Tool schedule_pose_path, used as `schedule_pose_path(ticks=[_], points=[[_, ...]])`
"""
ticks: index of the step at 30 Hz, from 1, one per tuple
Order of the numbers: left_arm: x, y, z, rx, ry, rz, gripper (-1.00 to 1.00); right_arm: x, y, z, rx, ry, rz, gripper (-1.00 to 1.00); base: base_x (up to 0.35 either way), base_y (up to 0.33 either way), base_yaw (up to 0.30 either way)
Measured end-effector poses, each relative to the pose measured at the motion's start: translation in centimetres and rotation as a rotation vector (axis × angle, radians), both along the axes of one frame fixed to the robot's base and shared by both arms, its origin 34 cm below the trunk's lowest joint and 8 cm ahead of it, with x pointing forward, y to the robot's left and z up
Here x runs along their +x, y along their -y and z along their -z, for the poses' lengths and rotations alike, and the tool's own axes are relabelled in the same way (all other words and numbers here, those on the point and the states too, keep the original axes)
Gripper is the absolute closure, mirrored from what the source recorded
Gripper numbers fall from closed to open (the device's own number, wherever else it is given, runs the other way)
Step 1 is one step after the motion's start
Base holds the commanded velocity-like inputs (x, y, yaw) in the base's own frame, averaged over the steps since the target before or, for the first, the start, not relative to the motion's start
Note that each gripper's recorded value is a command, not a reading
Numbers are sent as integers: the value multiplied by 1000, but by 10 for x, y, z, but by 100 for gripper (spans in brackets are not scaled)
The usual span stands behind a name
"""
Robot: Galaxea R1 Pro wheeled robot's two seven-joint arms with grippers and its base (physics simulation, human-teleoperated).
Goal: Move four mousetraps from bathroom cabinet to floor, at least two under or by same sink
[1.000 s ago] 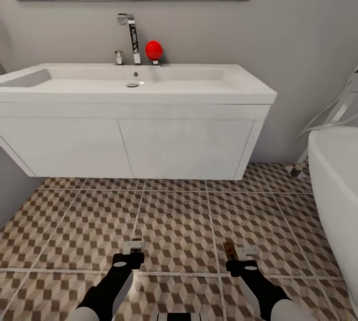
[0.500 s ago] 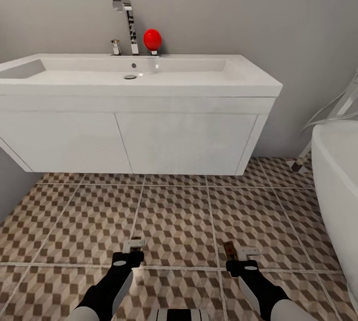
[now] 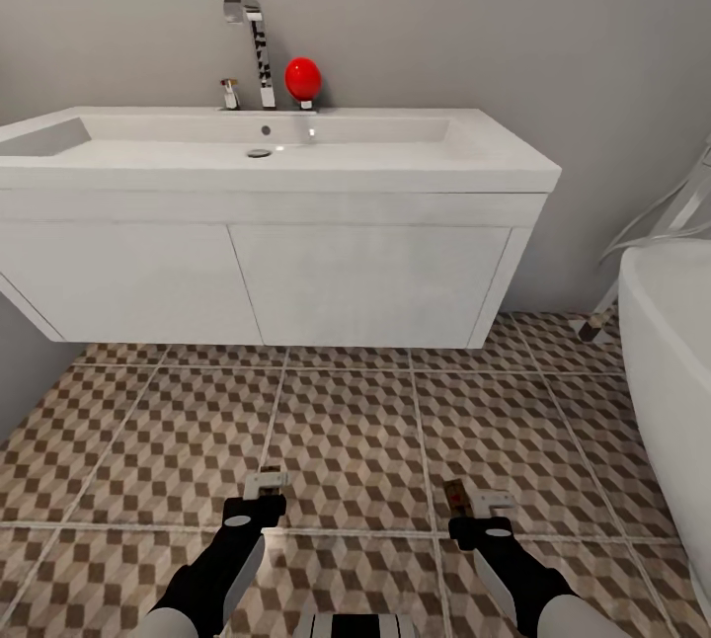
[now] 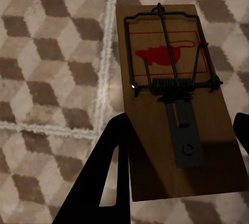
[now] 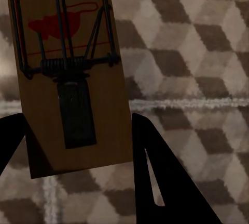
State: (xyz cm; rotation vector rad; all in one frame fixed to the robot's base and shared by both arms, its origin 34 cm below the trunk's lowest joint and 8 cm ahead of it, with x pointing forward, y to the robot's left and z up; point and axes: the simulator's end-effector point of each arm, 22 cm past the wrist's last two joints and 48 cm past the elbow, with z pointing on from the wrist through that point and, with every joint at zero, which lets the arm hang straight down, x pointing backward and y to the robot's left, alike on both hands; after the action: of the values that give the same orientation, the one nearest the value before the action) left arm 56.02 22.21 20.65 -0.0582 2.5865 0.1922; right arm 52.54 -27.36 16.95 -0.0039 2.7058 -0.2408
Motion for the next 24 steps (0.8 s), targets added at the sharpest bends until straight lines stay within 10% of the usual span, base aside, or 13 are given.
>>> schedule_pose_path(ticks=[24], points=[[-1, -2, 0, 2, -1, -2, 100, 0, -1, 0, 1, 0, 0, 100, 143, 0, 0]])
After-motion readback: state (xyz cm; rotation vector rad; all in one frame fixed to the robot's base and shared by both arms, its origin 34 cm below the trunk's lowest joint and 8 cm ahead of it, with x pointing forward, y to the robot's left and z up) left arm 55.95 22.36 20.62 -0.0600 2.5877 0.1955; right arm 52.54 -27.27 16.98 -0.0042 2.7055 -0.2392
